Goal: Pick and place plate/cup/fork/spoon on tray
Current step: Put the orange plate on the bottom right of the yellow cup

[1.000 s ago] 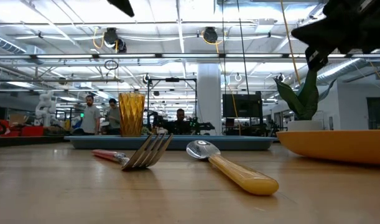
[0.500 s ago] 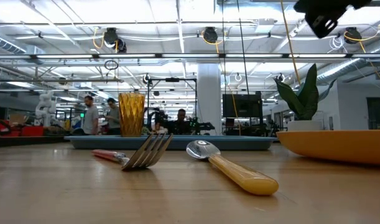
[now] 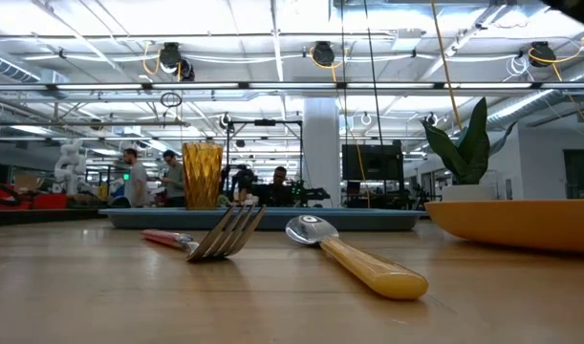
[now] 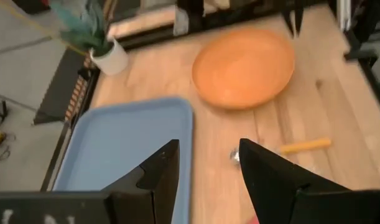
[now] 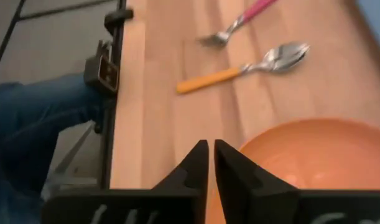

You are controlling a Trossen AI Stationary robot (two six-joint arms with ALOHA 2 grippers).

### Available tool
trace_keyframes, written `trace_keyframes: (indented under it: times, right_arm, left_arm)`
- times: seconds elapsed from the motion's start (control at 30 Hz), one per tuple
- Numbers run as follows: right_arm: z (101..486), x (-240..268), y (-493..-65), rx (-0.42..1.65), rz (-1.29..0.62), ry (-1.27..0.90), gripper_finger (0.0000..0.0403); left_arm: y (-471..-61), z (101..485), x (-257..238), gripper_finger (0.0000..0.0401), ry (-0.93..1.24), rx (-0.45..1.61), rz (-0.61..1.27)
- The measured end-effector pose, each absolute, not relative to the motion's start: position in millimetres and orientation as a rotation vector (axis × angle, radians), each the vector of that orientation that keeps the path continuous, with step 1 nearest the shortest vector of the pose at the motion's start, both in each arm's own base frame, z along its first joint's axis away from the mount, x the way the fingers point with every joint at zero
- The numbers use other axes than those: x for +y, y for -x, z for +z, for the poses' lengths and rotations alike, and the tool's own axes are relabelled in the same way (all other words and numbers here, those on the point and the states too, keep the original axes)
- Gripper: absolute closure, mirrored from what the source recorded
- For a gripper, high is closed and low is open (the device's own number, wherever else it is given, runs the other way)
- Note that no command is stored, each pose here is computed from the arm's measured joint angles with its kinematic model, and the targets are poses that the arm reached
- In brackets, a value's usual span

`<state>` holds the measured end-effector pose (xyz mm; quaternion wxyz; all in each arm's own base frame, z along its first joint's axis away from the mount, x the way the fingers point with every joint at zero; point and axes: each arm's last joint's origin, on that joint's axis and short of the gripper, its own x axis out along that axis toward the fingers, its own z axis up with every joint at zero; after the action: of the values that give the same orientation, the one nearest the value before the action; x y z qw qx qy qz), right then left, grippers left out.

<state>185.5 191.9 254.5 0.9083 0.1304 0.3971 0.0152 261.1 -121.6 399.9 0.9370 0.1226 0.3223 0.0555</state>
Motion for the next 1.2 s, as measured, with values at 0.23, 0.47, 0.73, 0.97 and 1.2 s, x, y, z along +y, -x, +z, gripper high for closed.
trace_keyframes:
  times: [0.23, 0.47, 0.73, 0.97, 1.2]
  right_arm:
    - [237.4, 214.3, -175.2, 0.919, 0.025, -0.270, 0.0314]
    - [210.3, 224.1, -166.9, 1.093, -0.047, -0.259, 0.0259]
    - [195.5, 226.4, -164.5, 1.167, -0.051, -0.151, 0.0248]
    - [187.8, 227.8, -165.7, 1.186, -0.055, -0.099, 0.0248]
    - [170.9, 229.9, -171.1, 1.220, -0.075, -0.030, 0.0249]
  left_arm:
    - [-272.6, 382.4, -138.4, 0.0231, -0.269, 0.698, 0.123]
    - [-289.8, 361.3, -150.9, 0.0231, -0.256, 0.726, 0.183]
    - [-305.3, 340.9, -158.9, 0.0231, -0.234, 0.745, 0.257]
    - [-312.9, 335.7, -163.6, 0.0231, -0.216, 0.724, 0.260]
    - [-312.5, 336.4, -163.2, 0.0231, -0.216, 0.709, 0.285]
